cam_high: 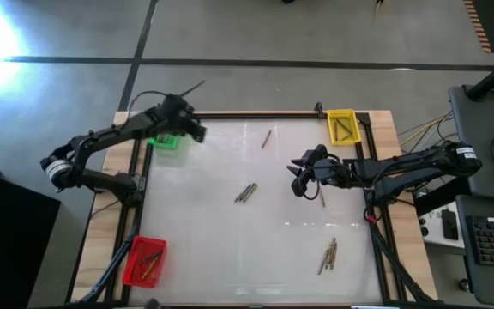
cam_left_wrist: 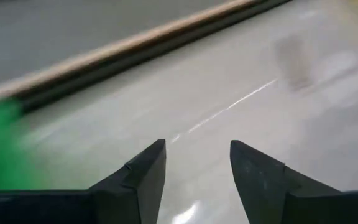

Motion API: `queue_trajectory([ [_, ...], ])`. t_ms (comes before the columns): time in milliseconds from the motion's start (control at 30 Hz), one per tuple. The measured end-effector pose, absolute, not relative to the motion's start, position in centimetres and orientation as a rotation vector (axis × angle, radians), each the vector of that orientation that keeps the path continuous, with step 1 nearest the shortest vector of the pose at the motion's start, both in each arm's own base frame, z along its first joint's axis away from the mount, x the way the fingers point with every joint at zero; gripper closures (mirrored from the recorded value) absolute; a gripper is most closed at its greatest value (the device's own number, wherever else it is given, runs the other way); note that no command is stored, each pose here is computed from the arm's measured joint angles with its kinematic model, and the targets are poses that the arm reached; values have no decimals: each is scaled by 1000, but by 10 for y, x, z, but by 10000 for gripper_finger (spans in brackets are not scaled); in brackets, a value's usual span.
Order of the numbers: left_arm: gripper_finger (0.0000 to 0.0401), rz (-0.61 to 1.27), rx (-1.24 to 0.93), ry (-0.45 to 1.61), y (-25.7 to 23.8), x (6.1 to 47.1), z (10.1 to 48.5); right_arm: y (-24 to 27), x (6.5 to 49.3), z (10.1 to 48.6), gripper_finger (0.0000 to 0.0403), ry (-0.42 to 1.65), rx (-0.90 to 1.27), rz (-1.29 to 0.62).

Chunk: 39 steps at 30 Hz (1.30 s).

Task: Sort crayons
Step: Put the green crayon into the yellow basket

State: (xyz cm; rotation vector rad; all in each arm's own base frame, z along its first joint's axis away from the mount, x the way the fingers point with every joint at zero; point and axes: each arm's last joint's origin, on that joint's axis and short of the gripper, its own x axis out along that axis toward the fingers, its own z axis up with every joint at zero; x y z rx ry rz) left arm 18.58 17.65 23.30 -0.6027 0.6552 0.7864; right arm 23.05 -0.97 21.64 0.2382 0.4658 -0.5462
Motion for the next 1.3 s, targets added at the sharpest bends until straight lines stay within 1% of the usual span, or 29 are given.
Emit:
queue_trajectory([
  [100, 243, 646, -516, 545, 154, 223, 239, -10, 231, 217, 287, 463, 237, -548],
  [200, 247, 517, -463, 514, 130, 252, 236, -11, 231, 216, 287, 453, 279, -565],
  [300, 249, 428, -435, 560, 108, 271, 224, -13, 233, 210, 287, 449, 392, -612],
  [367, 249, 385, -420, 605, 94, 281, 213, -12, 236, 200, 287, 491, 431, -637],
  [533, 249, 347, -358, 693, 61, 297, 192, 0, 240, 177, 287, 602, 518, -664],
  [633, 249, 322, -304, 717, 38, 303, 186, 13, 237, 175, 287, 736, 552, -678],
  [733, 249, 310, -240, 711, 12, 309, 182, 24, 232, 187, 287, 868, 560, -752],
  [833, 249, 279, -200, 671, -10, 311, 178, 35, 225, 199, 287, 987, 549, -846],
  [933, 249, 238, -189, 620, -25, 306, 169, 44, 222, 205, 287, 1065, 519, -911],
  [1100, 249, 232, -216, 609, -28, 293, 159, 48, 222, 188, 287, 1179, 492, -980],
  [1300, 249, 242, -226, 601, -26, 284, 158, 36, 220, 164, 287, 1273, 480, -1074],
])
